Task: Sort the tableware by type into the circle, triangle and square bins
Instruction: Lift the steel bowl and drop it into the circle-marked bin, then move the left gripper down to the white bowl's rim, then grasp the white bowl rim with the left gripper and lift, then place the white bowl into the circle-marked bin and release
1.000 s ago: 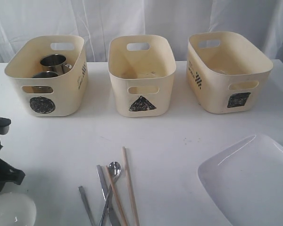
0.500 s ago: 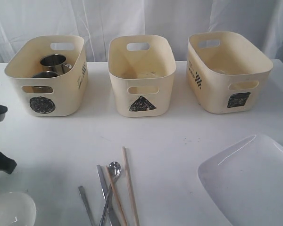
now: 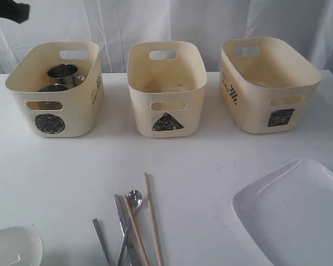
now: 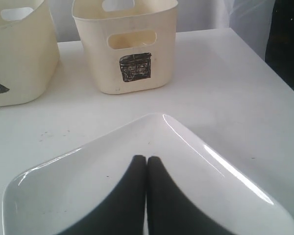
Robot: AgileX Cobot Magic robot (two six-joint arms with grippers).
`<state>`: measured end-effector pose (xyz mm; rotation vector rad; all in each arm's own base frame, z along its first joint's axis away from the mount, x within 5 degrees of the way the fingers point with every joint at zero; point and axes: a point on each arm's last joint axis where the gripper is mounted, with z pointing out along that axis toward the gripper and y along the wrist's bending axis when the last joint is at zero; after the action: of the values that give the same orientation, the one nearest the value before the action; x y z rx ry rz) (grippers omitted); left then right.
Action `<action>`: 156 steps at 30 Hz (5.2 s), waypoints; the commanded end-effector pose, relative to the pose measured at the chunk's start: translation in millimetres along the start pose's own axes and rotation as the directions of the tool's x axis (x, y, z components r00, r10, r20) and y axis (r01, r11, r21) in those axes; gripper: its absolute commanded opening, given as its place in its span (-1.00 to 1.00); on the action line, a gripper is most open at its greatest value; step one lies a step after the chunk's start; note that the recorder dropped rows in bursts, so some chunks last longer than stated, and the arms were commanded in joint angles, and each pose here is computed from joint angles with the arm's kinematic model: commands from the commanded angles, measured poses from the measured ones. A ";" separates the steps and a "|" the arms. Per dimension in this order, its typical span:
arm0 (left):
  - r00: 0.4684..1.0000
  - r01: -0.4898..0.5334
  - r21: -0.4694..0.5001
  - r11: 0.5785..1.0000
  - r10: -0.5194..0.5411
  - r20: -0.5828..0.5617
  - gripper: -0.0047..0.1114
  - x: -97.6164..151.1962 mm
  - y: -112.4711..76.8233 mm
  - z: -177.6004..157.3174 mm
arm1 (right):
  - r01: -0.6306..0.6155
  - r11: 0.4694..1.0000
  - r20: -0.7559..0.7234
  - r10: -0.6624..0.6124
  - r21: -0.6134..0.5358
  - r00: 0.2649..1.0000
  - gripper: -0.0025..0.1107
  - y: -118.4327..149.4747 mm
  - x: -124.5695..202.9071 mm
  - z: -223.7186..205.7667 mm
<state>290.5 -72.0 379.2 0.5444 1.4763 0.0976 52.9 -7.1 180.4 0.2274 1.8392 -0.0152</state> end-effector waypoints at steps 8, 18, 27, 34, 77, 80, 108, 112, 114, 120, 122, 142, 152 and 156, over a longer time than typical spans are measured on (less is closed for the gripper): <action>0.970 0.161 0.020 0.987 -0.155 -0.187 -0.92 84.2 -22.7 146.3 | -0.006 1.000 0.019 0.006 0.004 1.000 -0.96 -0.2 -1.1 -0.3; 0.944 0.227 0.017 0.974 -0.215 -0.252 -0.92 113.8 -34.4 159.3 | -0.006 1.000 0.019 0.006 0.004 1.000 -0.96 -0.2 -1.1 -0.3; 0.908 0.317 -0.003 0.949 -0.304 -0.289 -0.81 130.3 -41.3 164.4 | -0.006 1.000 0.019 0.006 0.004 1.000 -0.96 -0.2 -1.1 -0.3; 0.821 0.487 -0.069 0.871 -0.484 -0.303 -0.06 125.2 -38.6 160.6 | -0.006 1.000 0.019 0.006 0.004 1.000 -0.96 -0.2 -1.1 -0.3; 0.166 0.446 0.374 0.813 0.336 -0.927 0.10 134.0 -62.7 -32.3 | -0.006 1.000 0.019 0.006 0.004 1.000 -0.96 -0.2 -1.1 -0.3; 0.187 0.466 0.484 0.741 0.453 -0.872 0.05 145.0 -70.5 -42.7 | -0.006 1.000 0.019 0.006 0.004 1.000 -0.96 -0.2 -1.1 -0.3; 0.314 0.465 0.523 0.714 0.420 -0.852 -0.92 195.0 -102.5 -68.7 | -0.006 1.000 0.019 0.006 0.004 1.000 -0.96 -0.2 -1.1 -0.3; 0.304 0.470 0.498 0.729 0.396 -0.867 -0.92 195.1 -102.4 -68.1 | -0.006 1.000 0.019 0.006 0.004 1.000 -0.96 -0.2 -1.1 -0.3; 0.302 0.467 0.460 0.755 0.353 -0.886 -0.92 195.3 -101.8 -65.5 | -0.006 1.000 0.019 0.006 0.004 1.000 -0.96 -0.2 -1.1 -0.3; 0.398 0.415 0.358 0.837 0.187 -0.898 -0.92 181.0 -93.2 -56.5 | -0.006 1.000 0.019 0.006 0.004 1.000 -0.96 -0.2 -1.1 -0.3; 0.438 0.391 0.354 0.849 0.167 -0.883 -0.92 174.3 -89.6 -56.0 | -0.006 1.000 0.019 0.006 0.004 1.000 -0.96 -0.2 -1.1 -0.3; 0.926 0.123 0.129 0.984 -0.067 -0.371 -0.92 37.2 -21.5 -62.8 | -0.006 1.000 0.019 0.006 0.004 1.000 -0.96 -0.2 -1.1 -0.3; 0.998 0.059 -0.182 0.981 -0.057 0.019 -0.92 20.5 5.1 -28.4 | -0.006 1.000 0.019 0.006 0.004 1.000 -0.96 -0.2 -1.1 -0.3; 0.998 0.048 -0.177 0.983 -0.056 -0.043 -0.92 45.7 0.3 28.2 | -0.006 1.000 0.019 0.006 0.004 1.000 -0.96 -0.2 -1.1 -0.3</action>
<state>299.8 -58.2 346.8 0.3782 1.4819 0.2077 52.9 -7.1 180.4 0.2294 1.8390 -0.0137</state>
